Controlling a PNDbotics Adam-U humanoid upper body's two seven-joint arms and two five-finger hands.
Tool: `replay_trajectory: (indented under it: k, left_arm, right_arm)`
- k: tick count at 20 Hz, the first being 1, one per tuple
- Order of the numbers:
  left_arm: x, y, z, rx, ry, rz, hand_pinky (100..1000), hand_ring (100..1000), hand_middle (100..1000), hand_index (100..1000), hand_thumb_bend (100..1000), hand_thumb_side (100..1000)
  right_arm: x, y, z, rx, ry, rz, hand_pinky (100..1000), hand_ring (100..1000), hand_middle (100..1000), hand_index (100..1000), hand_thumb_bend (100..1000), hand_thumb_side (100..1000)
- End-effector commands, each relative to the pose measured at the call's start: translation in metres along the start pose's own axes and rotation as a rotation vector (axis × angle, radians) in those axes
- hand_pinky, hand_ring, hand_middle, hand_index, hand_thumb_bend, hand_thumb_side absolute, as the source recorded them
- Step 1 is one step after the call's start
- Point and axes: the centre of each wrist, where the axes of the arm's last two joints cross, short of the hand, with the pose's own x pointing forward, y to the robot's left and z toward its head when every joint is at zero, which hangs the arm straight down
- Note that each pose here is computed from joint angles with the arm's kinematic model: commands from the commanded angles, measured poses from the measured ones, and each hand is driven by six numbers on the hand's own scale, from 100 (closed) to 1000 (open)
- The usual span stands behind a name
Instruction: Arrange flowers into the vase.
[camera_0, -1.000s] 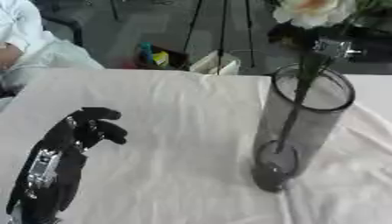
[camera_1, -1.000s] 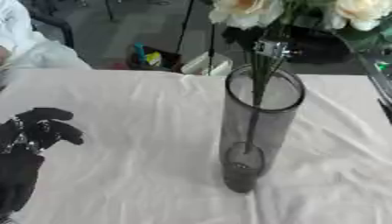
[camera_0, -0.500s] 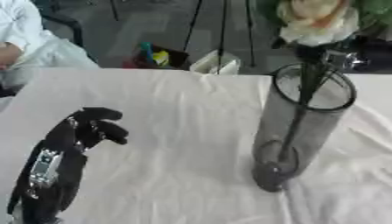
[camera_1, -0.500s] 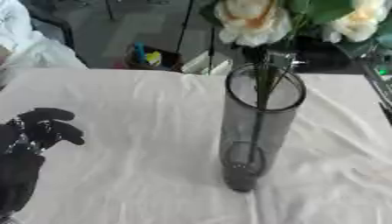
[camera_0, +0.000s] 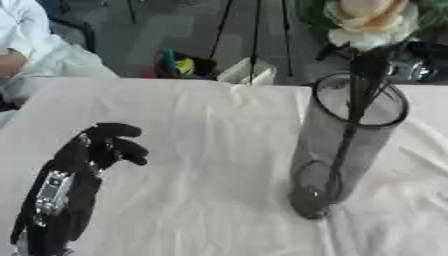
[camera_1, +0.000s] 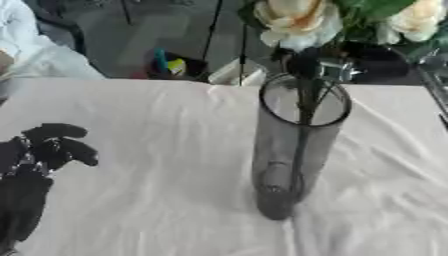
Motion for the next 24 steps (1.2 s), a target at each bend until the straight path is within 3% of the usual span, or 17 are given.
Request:
replay_trajectory:
  k: [1, 4, 7, 10, 24]
  left_arm:
    - [0.004, -0.001, -0.003, -0.015, -0.018, -0.005, 586, 620, 685, 779, 111, 1000]
    - [0.004, 0.0, -0.003, -0.016, -0.018, -0.005, 586, 621, 685, 779, 111, 1000]
    - [0.004, -0.001, -0.003, -0.019, -0.02, -0.004, 586, 621, 686, 779, 111, 1000]
    - [0.004, 0.0, -0.003, -0.021, -0.021, -0.004, 586, 622, 686, 779, 111, 1000]
    - [0.004, 0.0, -0.003, -0.022, -0.015, -0.007, 586, 624, 688, 778, 112, 1000]
  right_arm:
    - [0.003, -0.02, 0.012, -0.028, 0.015, 0.038, 941, 892, 805, 1000, 458, 1000]
    - [0.0, -0.02, 0.014, -0.012, 0.028, 0.045, 939, 897, 813, 1000, 525, 1000]
    - [-0.004, -0.019, 0.014, 0.032, 0.022, 0.035, 931, 901, 806, 1000, 673, 1000]
    - [-0.006, -0.021, 0.016, 0.078, 0.028, 0.031, 918, 893, 802, 1000, 767, 906]
    - [-0.012, -0.027, 0.038, 0.09, 0.103, 0.07, 913, 914, 825, 1000, 807, 881]
